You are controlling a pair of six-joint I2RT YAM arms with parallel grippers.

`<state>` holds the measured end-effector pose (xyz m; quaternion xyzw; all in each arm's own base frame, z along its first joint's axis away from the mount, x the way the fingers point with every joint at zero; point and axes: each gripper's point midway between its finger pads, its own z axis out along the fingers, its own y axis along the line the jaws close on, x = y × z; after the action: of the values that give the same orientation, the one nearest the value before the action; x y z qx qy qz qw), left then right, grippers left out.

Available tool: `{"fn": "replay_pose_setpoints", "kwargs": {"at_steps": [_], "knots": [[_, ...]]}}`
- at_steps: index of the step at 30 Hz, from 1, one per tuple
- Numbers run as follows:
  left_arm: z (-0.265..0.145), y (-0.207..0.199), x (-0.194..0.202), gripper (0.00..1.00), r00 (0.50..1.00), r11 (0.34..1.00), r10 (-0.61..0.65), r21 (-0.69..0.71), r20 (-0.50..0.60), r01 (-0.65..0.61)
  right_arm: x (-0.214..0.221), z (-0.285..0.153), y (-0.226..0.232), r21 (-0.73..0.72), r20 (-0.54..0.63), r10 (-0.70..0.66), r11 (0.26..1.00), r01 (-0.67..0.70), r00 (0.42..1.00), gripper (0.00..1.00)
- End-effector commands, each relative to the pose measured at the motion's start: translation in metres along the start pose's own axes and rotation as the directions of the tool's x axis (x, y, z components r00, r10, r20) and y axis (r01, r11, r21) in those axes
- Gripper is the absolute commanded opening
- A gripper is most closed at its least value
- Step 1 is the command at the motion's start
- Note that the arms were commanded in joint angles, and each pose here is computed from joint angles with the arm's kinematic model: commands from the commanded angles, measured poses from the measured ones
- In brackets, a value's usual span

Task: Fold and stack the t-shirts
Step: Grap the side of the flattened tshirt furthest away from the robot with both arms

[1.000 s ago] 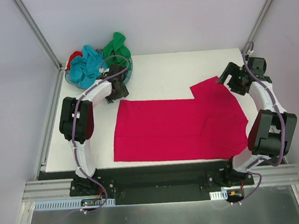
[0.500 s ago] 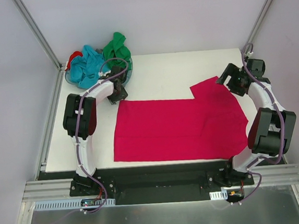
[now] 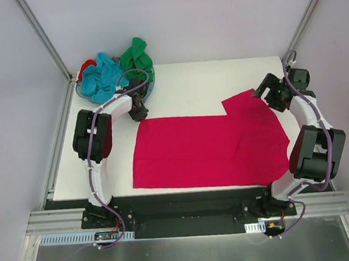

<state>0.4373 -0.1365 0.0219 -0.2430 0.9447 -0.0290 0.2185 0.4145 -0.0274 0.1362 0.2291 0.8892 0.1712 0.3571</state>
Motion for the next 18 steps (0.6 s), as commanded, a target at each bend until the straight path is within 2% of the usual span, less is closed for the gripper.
{"fn": "replay_pose_setpoints", "kwargs": {"at_steps": [1,2,6,10,14,15,18], "knots": [[-0.010,0.000,0.017,0.07,0.998,1.000,0.013,0.023,-0.060,-0.011,-0.021,-0.011,0.009,-0.026,0.069,-0.004,1.000,0.006,0.998,0.96],[-0.010,-0.002,0.018,0.00,0.998,0.999,0.020,0.033,-0.066,-0.018,-0.023,-0.012,0.009,-0.021,0.071,-0.007,1.000,0.008,0.997,0.96],[-0.016,-0.006,0.014,0.00,0.997,0.997,0.054,0.049,-0.053,-0.052,-0.024,-0.002,0.007,0.003,0.026,-0.087,0.996,0.087,0.996,0.96],[-0.029,-0.012,0.008,0.00,0.996,0.994,0.085,0.072,-0.020,-0.084,-0.034,0.023,0.005,0.148,-0.054,-0.260,0.953,0.265,0.964,0.96],[-0.035,-0.018,0.010,0.00,0.994,0.990,0.107,0.093,-0.016,-0.105,-0.058,0.055,0.000,0.260,-0.082,-0.314,0.910,0.324,0.946,0.96],[-0.036,-0.018,0.010,0.00,0.994,0.990,0.110,0.092,-0.015,-0.108,-0.054,0.068,-0.006,0.264,-0.120,-0.305,0.907,0.327,0.945,0.96],[-0.039,-0.018,0.006,0.00,0.994,0.990,0.108,0.091,0.002,-0.108,-0.075,0.089,0.000,0.253,-0.103,-0.340,0.900,0.355,0.935,0.96]]}}
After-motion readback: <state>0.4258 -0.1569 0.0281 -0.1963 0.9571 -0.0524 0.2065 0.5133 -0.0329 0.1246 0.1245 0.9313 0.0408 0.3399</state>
